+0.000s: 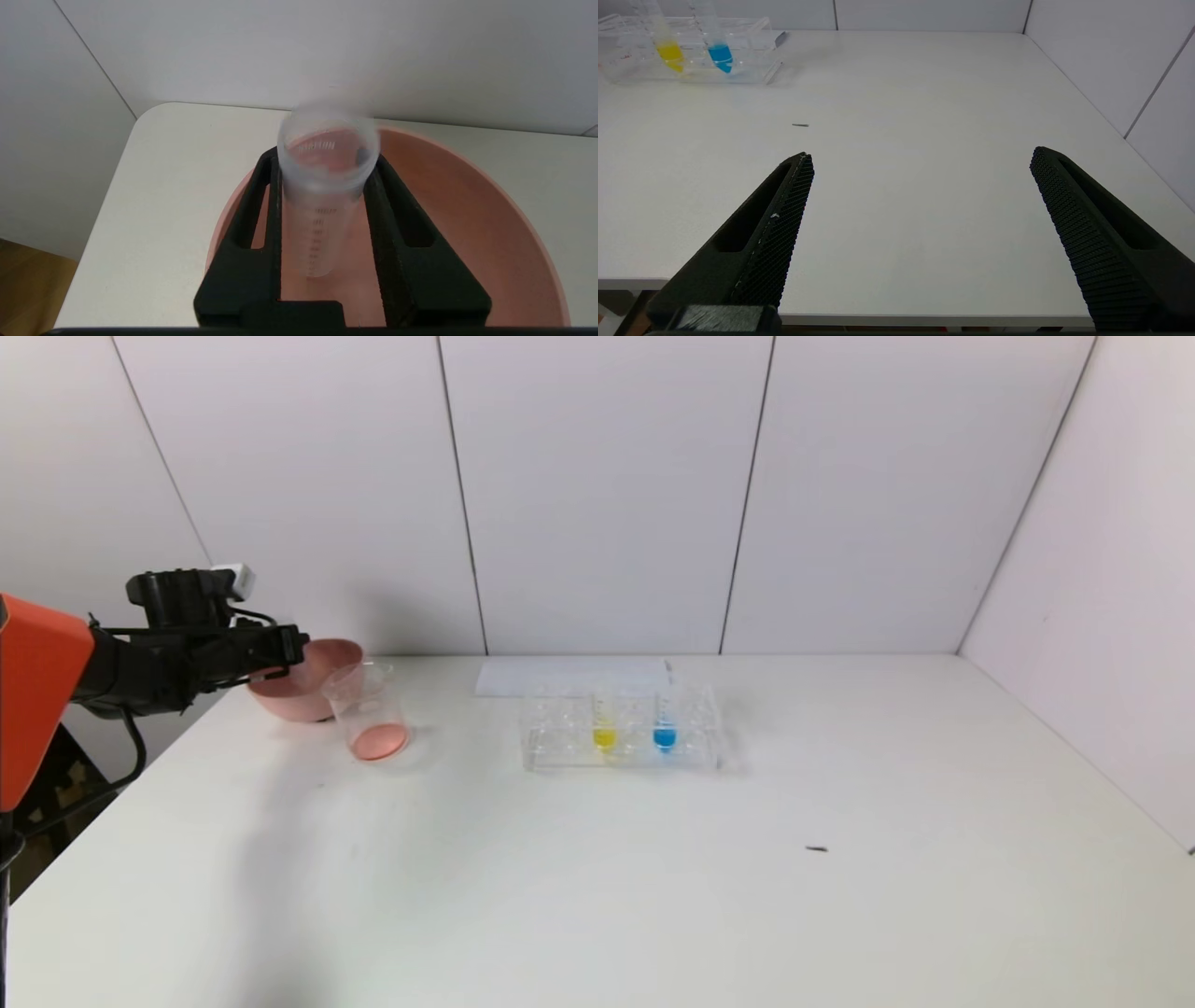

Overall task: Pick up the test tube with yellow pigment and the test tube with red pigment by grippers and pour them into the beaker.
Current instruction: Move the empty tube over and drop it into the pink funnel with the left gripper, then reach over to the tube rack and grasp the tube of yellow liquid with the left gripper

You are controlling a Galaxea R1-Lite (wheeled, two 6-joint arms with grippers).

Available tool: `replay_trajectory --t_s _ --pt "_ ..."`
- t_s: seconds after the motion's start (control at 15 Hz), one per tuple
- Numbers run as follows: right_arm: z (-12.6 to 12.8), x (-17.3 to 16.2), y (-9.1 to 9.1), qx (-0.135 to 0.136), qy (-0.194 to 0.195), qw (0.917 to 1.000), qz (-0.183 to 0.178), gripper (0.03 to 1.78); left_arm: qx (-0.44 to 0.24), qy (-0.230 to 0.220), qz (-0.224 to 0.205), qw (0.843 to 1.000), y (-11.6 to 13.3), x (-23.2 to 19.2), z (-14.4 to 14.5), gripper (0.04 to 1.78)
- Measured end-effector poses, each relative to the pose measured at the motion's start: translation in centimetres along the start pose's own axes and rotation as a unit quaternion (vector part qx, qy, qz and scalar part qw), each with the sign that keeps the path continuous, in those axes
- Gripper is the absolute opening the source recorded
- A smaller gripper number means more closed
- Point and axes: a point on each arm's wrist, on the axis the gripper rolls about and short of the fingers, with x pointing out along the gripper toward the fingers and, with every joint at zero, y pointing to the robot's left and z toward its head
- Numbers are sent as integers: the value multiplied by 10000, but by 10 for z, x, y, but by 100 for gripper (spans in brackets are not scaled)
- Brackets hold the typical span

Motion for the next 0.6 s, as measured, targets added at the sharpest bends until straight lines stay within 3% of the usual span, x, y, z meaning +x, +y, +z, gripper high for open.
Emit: replay_trajectory --t_s 0.33,0.6 --pt "0 0 0 0 0 10000 -2 170 0 -10 0 10000 0 -1 1 136" --pt "0 0 0 0 0 10000 -2 170 26 -57 -2 10000 -2 -6 6 173"
